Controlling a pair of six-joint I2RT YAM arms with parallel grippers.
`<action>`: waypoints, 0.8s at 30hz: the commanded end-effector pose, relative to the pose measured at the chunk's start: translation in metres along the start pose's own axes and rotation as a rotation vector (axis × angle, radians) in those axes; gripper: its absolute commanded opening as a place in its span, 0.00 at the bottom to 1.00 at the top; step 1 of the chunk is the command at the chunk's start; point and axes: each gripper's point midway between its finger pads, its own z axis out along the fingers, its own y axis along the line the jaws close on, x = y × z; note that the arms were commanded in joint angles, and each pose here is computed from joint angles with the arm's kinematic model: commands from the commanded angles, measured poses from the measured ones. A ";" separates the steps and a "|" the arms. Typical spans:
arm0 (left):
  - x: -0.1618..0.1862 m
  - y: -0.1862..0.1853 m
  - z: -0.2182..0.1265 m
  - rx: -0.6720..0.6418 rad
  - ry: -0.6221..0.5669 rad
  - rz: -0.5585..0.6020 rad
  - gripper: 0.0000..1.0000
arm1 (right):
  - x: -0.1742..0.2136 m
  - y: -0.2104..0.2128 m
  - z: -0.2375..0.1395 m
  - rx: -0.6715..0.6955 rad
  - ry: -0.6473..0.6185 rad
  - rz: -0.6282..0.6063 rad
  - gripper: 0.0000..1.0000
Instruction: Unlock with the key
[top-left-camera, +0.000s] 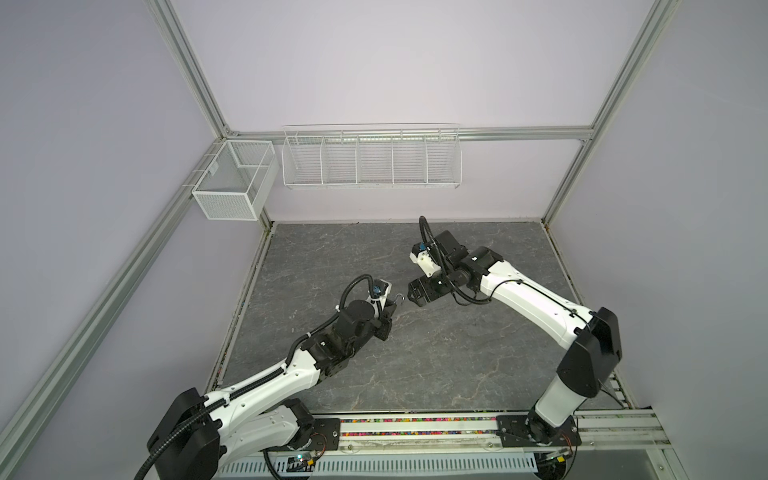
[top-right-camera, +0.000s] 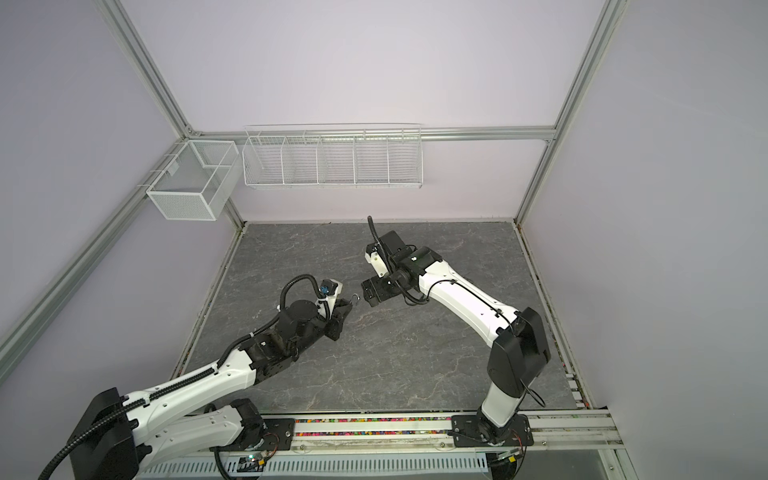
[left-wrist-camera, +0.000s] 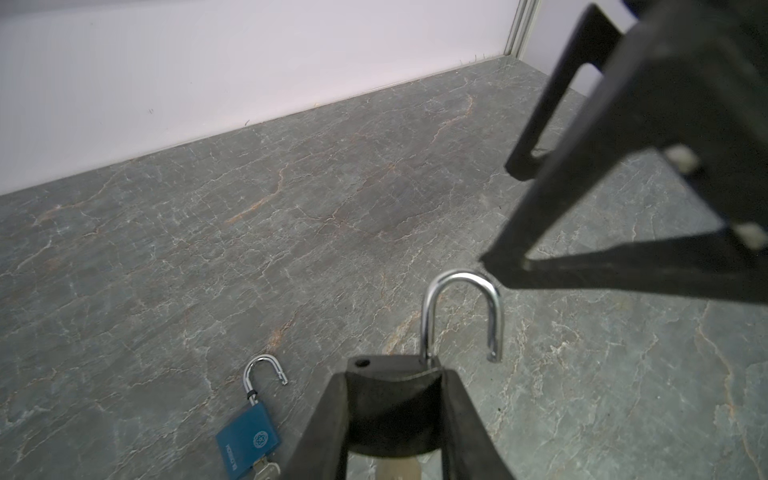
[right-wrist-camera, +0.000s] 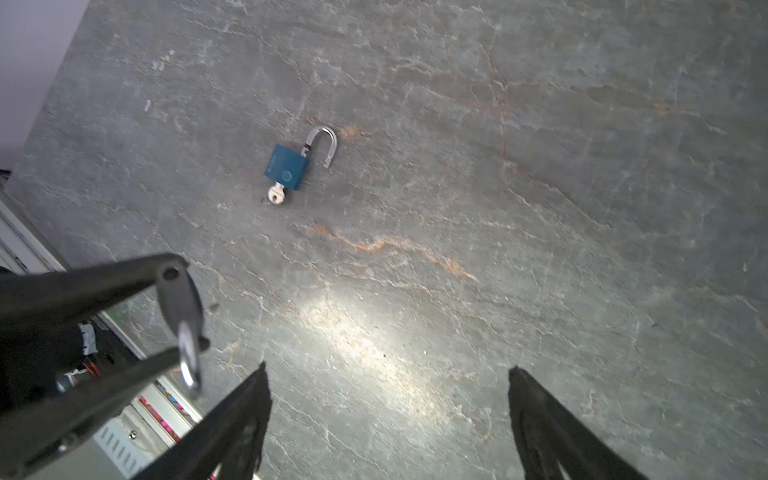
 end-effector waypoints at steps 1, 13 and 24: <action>-0.007 -0.009 0.007 -0.005 0.052 -0.128 0.00 | 0.001 -0.028 -0.011 0.058 -0.083 0.098 0.91; 0.056 -0.049 0.047 -0.054 0.385 -0.345 0.00 | 0.056 -0.081 -0.022 0.100 -0.214 0.348 0.93; 0.107 -0.045 0.076 -0.186 0.532 -0.421 0.00 | 0.083 -0.100 -0.020 0.126 -0.248 0.425 0.95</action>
